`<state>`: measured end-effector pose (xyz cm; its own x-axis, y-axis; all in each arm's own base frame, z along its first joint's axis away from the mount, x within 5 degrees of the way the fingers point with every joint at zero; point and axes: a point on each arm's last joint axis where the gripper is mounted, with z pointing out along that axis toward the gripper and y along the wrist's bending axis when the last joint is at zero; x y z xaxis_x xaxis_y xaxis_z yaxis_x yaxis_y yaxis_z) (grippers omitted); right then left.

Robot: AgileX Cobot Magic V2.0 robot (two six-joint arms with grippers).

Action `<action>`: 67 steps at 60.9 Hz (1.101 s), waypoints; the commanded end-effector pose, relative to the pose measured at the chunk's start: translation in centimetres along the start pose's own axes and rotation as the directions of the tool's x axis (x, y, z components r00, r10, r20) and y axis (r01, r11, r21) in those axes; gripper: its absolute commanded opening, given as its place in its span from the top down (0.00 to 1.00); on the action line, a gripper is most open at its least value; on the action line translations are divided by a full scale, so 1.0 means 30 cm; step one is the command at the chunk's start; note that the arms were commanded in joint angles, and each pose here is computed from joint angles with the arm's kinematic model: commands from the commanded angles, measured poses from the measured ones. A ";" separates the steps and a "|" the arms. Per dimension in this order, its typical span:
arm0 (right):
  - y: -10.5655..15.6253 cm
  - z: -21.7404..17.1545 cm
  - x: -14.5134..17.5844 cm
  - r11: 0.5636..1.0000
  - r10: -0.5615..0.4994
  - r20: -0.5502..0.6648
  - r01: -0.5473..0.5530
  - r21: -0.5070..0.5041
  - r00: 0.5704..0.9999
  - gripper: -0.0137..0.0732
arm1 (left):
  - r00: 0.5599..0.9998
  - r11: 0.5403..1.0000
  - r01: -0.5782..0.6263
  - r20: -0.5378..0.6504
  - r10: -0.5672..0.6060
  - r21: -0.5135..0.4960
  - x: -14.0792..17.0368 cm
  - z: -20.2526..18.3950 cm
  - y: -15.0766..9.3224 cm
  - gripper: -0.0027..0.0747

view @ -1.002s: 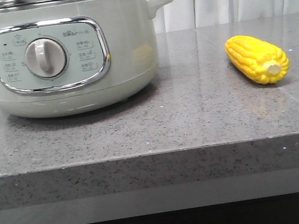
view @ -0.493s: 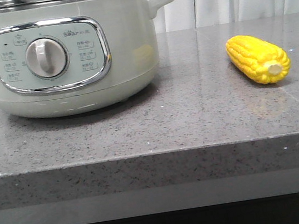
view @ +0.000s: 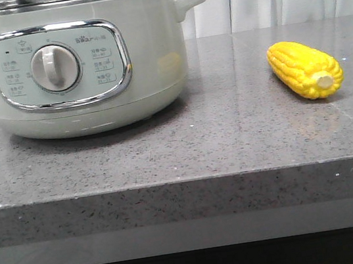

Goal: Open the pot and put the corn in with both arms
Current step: 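Grasp the lid knob with the left gripper and lift the glass lid, then lower the right gripper onto the yellow corn cob and grasp it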

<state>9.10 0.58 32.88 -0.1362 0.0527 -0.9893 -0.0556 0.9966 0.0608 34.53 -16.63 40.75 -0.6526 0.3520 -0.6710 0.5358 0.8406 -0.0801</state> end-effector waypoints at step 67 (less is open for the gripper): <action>0.000 -0.002 -0.055 1.000 -0.011 0.094 0.010 0.007 0.995 0.19 | 0.887 0.997 -0.061 0.455 0.079 -0.055 0.271 -0.533 -0.108 0.72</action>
<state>9.09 0.58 32.85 -0.1400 0.0525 -0.9888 -0.0558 0.9966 0.0608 21.71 -10.99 44.88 -0.4651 0.3024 -0.8320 0.5537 0.8327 -0.0069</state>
